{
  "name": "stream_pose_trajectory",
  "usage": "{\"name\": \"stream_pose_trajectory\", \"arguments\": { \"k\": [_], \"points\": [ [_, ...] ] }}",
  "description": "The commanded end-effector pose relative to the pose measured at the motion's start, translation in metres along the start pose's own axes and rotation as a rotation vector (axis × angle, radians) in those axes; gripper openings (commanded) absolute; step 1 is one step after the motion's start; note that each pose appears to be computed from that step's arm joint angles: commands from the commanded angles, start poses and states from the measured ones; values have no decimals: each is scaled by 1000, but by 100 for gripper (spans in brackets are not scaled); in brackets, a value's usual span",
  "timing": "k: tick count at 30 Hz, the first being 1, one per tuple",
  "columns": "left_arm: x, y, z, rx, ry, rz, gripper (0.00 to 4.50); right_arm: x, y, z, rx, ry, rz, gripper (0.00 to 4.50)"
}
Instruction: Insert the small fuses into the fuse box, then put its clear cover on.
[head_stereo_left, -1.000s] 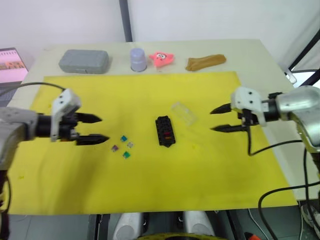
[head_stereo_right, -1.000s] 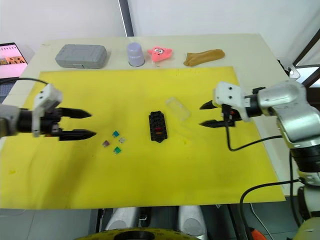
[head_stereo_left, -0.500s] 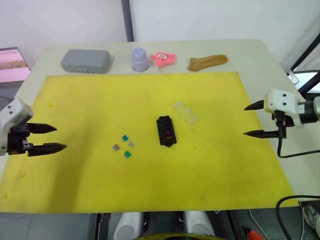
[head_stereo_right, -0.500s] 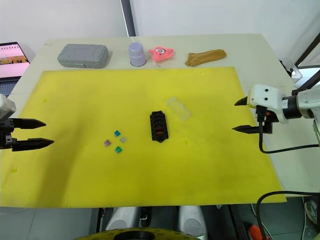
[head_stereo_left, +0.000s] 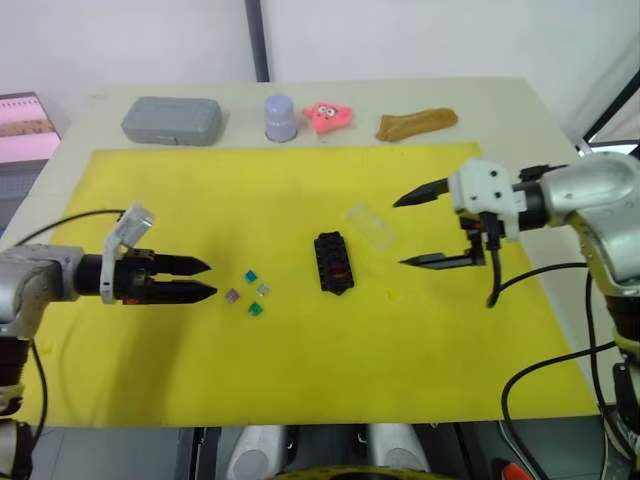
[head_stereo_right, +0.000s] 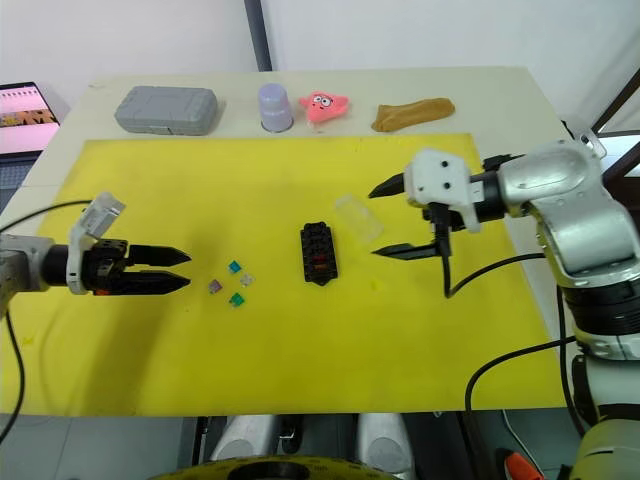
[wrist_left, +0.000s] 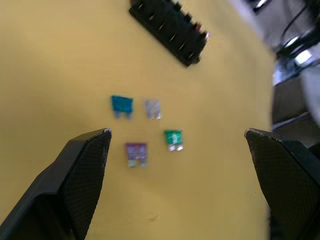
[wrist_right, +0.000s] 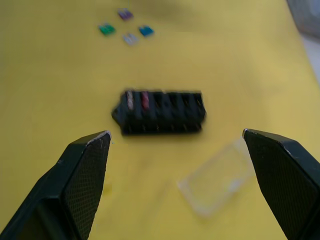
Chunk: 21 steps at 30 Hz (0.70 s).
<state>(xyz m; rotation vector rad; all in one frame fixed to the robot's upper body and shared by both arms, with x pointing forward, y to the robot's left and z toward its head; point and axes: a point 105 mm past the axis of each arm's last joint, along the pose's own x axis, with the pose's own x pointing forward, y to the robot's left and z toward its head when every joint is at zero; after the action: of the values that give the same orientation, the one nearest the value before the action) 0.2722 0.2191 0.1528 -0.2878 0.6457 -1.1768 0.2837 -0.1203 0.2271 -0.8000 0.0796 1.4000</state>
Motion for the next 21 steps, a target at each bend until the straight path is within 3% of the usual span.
{"name": "stream_pose_trajectory", "arguments": {
  "k": [1,4,21],
  "points": [
    [-2,5,-4,-124,-21,-27,397,13,11,21,-45,-54,31,450],
    [-3,12,-8,-224,-44,-35,271,25,22,27,-47,-79,60,450],
    [15,22,-25,-361,-7,-58,271,29,22,29,-37,-83,22,450]
  ]
}}
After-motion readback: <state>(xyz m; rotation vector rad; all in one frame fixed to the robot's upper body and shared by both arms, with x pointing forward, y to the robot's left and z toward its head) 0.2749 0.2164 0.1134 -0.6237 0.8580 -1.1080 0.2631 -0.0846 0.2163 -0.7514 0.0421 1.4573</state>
